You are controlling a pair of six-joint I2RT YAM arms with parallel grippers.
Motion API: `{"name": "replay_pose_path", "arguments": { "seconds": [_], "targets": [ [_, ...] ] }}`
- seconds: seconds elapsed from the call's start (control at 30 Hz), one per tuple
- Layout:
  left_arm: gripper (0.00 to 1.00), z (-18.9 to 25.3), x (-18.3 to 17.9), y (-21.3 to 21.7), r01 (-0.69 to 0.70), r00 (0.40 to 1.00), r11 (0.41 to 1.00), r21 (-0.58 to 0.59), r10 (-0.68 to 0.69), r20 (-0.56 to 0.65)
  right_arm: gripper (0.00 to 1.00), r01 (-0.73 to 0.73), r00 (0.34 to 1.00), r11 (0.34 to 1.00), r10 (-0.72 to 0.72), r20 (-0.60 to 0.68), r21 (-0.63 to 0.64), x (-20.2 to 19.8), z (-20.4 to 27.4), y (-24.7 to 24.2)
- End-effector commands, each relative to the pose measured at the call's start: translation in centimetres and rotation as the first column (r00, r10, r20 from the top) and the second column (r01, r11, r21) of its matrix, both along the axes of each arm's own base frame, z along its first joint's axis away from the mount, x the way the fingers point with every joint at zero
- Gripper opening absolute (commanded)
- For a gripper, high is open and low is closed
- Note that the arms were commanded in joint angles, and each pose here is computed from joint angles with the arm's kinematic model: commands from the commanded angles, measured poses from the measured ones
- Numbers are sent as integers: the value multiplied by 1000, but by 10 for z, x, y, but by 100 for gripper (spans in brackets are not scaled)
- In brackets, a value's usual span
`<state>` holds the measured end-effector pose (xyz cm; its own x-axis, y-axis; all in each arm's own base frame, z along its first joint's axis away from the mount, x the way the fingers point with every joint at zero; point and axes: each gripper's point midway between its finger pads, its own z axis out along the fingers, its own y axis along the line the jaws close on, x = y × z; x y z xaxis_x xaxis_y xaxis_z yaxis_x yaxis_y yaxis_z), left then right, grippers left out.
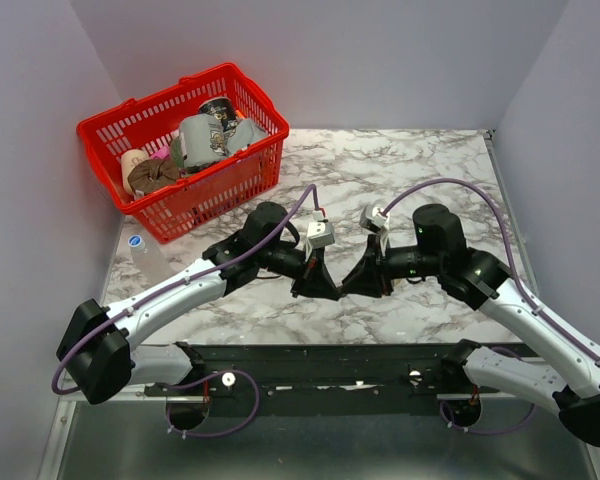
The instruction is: Unlock with the key
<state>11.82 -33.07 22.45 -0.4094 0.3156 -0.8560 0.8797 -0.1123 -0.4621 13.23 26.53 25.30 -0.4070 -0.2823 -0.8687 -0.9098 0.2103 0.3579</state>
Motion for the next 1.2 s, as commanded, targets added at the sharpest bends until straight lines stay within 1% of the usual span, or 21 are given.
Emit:
{"name": "replay_pose_path", "arguments": {
  "seconds": [0.0, 0.3, 0.4, 0.67, 0.87, 0.93, 0.97, 1.0, 1.03, 1.07, 1.1, 1.13, 1.17],
  "targets": [
    [0, 13, -3, -2, 42, 999, 998, -36, -41, 30, 30, -36, 999, 999, 36, -15, 2, -5, -7, 5],
    [0, 14, -3, -2, 40, 999, 999, -36, -39, 30, 26, -51, 998, 999, 51, -22, -13, -6, -13, 10],
    [0, 14, -2, -2, 38, 999, 999, -36, -36, 34, 20, -55, 998, 998, 54, -31, -18, -6, -16, 11],
    [0, 15, 2, -3, 7, 999, 999, -41, -5, 47, 1, -65, 997, 997, 63, -47, -29, -8, -21, 12],
    [0, 16, 5, -4, -15, 999, 999, -45, 17, 47, 1, -62, 997, 998, 60, -40, -26, -8, -21, 12],
    [0, 17, 9, -5, -40, 998, 998, -46, 42, 51, 1, -38, 999, 999, 37, -29, -24, -4, -22, 12],
    [2, 17, 11, -5, -55, 997, 998, -44, 57, 53, 1, -24, 999, 999, 24, -25, -26, -2, -22, 11],
    [15, 16, 15, -5, -77, 996, 996, -37, 79, 51, 1, -8, 1000, 1000, 8, -18, -27, 0, -24, 10],
    [25, 17, 16, -5, -88, 995, 995, -38, 90, 53, 1, 41, 999, 998, -41, -6, -37, 8, -27, 9],
    [32, 18, 18, -5, -98, 993, 995, -37, 100, 55, 1, 64, 998, 997, -64, 4, -42, 12, -29, 8],
    [41, 17, 20, -4, -107, 993, 994, -33, 109, 55, 1, 85, 996, 995, -84, 10, -45, 15, -31, 7],
    [46, 16, 22, -3, -119, 991, 992, -31, 120, 56, 1, 128, 992, 990, -127, 23, -51, 22, -35, 5],
    [52, 15, 23, -2, -127, 990, 992, -27, 128, 52, 1, 141, 990, 989, -140, 27, -50, 24, -38, 5]
  ]
}}
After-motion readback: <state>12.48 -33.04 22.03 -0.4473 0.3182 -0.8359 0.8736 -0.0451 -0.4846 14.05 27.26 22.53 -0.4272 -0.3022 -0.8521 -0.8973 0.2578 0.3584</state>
